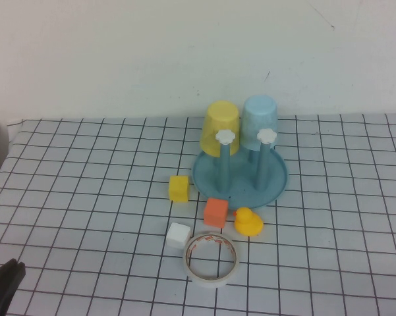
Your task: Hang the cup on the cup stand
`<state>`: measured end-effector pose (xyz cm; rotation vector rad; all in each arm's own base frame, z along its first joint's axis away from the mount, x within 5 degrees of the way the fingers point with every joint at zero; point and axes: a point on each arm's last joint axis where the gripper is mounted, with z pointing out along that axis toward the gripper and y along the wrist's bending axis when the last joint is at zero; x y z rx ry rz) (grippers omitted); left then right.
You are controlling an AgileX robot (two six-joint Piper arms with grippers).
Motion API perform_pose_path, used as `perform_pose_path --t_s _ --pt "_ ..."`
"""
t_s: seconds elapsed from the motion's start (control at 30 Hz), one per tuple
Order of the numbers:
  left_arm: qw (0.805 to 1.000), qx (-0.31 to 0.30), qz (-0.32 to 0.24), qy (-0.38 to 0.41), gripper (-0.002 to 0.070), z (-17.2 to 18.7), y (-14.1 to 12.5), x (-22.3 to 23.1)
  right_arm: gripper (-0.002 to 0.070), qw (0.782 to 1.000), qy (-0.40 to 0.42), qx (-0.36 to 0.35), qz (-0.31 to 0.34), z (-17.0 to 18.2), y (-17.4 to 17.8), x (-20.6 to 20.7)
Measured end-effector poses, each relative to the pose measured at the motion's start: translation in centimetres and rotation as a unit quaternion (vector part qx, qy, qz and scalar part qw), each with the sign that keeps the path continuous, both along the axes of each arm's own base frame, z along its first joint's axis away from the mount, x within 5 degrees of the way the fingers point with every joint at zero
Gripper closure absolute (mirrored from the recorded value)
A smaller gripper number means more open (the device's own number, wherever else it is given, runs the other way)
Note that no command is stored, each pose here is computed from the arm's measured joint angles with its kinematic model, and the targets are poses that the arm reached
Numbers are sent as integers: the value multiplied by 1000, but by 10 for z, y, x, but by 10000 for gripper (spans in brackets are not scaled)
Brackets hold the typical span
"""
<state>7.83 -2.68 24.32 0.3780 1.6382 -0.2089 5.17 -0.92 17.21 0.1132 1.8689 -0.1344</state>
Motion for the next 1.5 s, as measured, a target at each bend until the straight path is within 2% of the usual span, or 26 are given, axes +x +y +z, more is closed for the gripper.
perform_pose_path --t_s 0.37,0.7,1.5 --pt "1000 0 0 0 677 0 0 0 678 1000 7 16 4 -1 2 0" --pt "1000 0 0 0 677 0 0 0 678 999 8 21 43 -1 6 0" --pt "1000 2 0 -1 676 0 0 0 678 999 9 17 45 -1 6 0"
